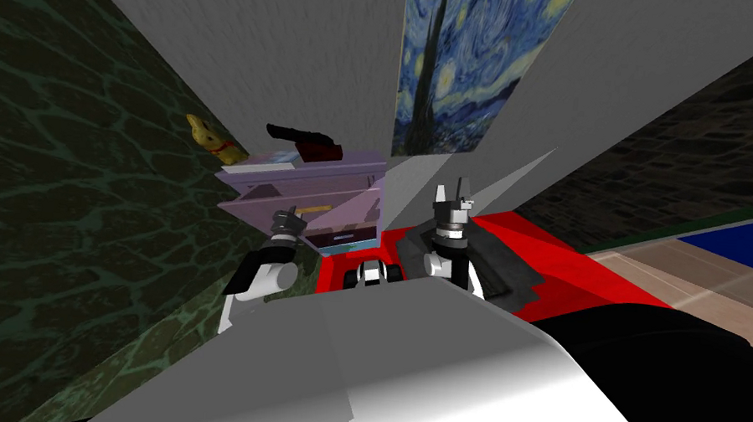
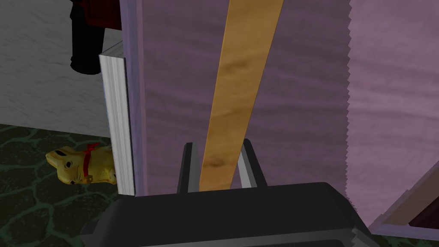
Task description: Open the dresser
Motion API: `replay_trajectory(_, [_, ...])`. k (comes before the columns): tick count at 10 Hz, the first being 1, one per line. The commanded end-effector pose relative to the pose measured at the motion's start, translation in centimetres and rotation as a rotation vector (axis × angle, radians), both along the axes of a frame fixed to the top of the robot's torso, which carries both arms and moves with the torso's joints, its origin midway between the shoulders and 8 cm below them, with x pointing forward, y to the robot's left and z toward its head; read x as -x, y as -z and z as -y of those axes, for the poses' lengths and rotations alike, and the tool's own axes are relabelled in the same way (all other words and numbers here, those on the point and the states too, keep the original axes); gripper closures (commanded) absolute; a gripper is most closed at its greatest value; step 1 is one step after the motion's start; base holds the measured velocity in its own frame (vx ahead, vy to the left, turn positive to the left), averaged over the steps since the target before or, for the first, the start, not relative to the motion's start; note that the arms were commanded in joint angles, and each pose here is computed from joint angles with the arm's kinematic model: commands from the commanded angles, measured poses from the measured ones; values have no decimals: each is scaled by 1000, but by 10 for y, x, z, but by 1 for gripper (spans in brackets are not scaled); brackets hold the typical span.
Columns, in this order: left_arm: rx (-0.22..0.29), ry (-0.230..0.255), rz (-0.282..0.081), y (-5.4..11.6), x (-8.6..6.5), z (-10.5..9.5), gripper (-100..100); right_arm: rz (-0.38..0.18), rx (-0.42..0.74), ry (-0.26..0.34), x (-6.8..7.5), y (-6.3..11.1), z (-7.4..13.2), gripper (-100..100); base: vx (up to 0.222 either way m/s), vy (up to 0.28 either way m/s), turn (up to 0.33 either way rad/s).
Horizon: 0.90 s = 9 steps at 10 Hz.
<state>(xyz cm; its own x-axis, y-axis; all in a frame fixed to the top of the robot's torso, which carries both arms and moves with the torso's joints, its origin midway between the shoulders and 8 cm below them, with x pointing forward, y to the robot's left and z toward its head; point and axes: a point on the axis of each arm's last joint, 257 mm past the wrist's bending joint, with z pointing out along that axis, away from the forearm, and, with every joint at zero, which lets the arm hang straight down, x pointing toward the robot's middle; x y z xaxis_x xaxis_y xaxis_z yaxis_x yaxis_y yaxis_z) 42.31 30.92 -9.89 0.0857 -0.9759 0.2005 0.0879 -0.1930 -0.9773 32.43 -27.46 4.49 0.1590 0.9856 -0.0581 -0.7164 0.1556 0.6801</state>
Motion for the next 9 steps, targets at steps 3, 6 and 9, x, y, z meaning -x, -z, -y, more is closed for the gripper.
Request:
replay_trajectory(3, [4,3,0,-17,14,-4,-100,0,0,0,0,0,0,0,20,-5,17])
replay_trajectory(6, [3,7,1,-33,28,-5,-100,0,0,0,0,0,0,0,74,-21,17])
replay_trajectory(9, [0,16,0,-50,42,-4,-100,0,0,0,0,0,0,0,47,-12,11])
